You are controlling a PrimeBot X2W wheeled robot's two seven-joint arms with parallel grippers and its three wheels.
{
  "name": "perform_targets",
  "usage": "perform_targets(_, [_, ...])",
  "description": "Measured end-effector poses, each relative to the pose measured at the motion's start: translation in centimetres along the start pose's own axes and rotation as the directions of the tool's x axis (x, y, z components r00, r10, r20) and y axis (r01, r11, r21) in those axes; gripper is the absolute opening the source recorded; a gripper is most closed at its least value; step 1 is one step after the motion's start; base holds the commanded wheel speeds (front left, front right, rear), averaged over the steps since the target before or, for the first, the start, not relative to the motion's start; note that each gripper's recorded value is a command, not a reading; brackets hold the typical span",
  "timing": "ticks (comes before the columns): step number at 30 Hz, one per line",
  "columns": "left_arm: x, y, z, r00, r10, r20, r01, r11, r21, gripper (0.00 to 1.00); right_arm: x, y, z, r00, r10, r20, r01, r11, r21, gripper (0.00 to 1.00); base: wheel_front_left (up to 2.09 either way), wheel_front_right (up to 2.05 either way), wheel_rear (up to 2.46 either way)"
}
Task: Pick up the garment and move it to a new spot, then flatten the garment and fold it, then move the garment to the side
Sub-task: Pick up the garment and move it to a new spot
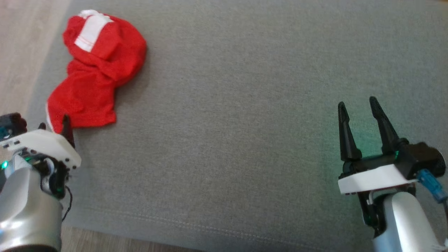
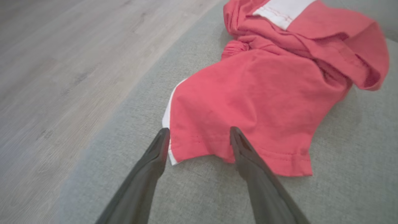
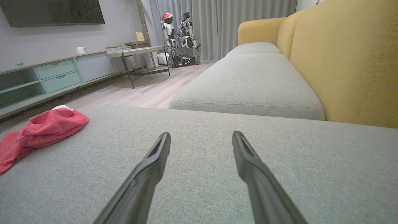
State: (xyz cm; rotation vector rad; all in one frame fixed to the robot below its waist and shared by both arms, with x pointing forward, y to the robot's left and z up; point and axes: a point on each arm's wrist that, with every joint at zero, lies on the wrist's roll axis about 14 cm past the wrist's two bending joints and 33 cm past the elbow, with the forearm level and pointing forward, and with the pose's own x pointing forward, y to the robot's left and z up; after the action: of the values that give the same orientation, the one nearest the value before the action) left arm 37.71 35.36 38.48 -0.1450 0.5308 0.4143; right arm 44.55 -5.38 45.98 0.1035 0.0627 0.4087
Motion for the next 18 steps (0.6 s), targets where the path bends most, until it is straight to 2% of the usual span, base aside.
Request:
perform_targets(8, [2.3, -0.9, -2.1, 0.991, 0.003, -0.136, 0.006, 0.998, 0.064, 1.00, -0.2, -1.3, -1.1, 0.999, -0.034, -0.035, 0.034, 0.999, -0.003, 1.00, 0.00, 0.00, 0.00])
perform_targets(11, [2.6, -0.6, -2.6, 0.986, 0.016, -0.165, 0.002, 0.994, 0.109, 1.00, -0.3, -1.6, -1.4, 0.998, -0.041, -0.045, 0.041, 0.999, -0.003, 1.00, 0.00, 0.00, 0.00])
perform_targets(14, [3.0, -0.9, -2.6, 0.983, 0.012, -0.181, 0.008, 0.994, 0.111, 1.00, -0.4, -1.8, -1.3, 0.998, -0.046, -0.044, 0.046, 0.999, -0.003, 1.00, 0.00, 0.00, 0.00])
perform_targets(15, [3.1, -1.0, -2.5, 0.983, 0.009, -0.184, 0.012, 0.994, 0.111, 0.77, -0.3, -1.9, -1.3, 0.998, -0.048, -0.043, 0.047, 0.999, -0.004, 1.00, 0.00, 0.00, 0.00])
perform_targets(16, [3.2, -1.1, -2.4, 0.983, 0.005, -0.185, 0.016, 0.994, 0.112, 0.15, -0.3, -1.9, -1.2, 0.998, -0.049, -0.040, 0.048, 0.999, -0.004, 1.00, 0.00, 0.00, 0.00])
perform_targets(17, [3.2, -1.3, -2.4, 0.983, -0.002, -0.185, 0.024, 0.993, 0.112, 0.00, -0.3, -1.9, -1.1, 0.998, -0.049, -0.037, 0.049, 0.999, -0.005, 1.00, 0.00, 0.00, 0.00])
perform_targets(18, [3.3, -1.5, -2.3, 0.984, -0.010, -0.178, 0.030, 0.993, 0.112, 0.00, -0.3, -2.0, -1.0, 0.998, -0.050, -0.035, 0.050, 0.999, -0.006, 1.00, 0.00, 0.00, 0.00])
